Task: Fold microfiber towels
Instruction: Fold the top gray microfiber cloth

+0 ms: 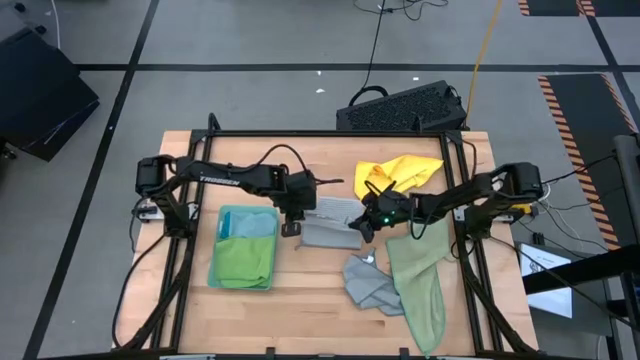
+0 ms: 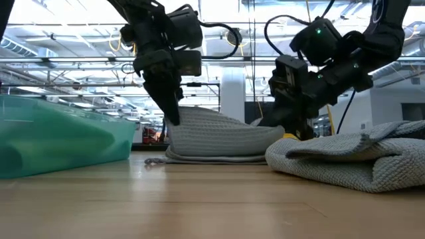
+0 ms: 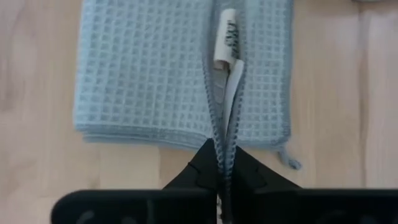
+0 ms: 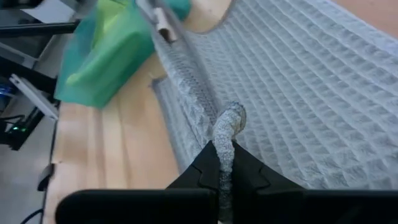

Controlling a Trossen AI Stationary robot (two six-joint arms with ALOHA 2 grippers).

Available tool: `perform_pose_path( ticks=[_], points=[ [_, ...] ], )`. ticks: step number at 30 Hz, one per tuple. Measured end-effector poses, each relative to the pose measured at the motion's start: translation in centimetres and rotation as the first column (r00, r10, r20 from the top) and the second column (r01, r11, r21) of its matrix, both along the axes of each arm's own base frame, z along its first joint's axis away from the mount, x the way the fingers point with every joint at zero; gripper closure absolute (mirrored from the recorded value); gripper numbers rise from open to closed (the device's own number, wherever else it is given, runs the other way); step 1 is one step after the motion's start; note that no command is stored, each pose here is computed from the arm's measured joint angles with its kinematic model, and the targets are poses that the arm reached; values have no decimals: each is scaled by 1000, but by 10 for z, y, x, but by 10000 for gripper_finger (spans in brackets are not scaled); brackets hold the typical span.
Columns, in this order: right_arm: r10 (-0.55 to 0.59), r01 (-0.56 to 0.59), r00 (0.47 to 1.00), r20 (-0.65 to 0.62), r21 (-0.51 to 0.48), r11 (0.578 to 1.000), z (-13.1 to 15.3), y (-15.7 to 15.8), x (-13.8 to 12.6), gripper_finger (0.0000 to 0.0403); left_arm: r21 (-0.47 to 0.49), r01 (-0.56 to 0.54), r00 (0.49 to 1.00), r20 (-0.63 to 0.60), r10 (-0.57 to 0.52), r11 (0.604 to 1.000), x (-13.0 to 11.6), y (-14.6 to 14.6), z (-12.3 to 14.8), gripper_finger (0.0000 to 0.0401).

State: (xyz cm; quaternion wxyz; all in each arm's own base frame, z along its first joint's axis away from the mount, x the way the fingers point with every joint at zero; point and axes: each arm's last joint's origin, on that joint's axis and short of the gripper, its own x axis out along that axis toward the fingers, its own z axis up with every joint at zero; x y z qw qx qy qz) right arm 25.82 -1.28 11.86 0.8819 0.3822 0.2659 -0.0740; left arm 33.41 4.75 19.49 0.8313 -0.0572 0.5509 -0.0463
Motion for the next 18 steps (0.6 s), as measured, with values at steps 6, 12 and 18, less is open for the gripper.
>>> perform_pose_path(
  ticks=[6, 12, 18],
  points=[
    [27, -28, 999, -26, -30, 999, -3, 0, -1, 399, -53, 50, 999, 7, -50, 997, 3, -10, -4, 389],
    [35, -36, 999, -40, -30, 999, -4, 2, -2, 399, -38, 96, 995, 19, -96, 995, 8, -21, -9, 390],
    [59, -61, 997, -47, -49, 997, -5, 5, -2, 377, -14, 65, 998, 14, -64, 998, 10, -21, -11, 382]
  ],
)
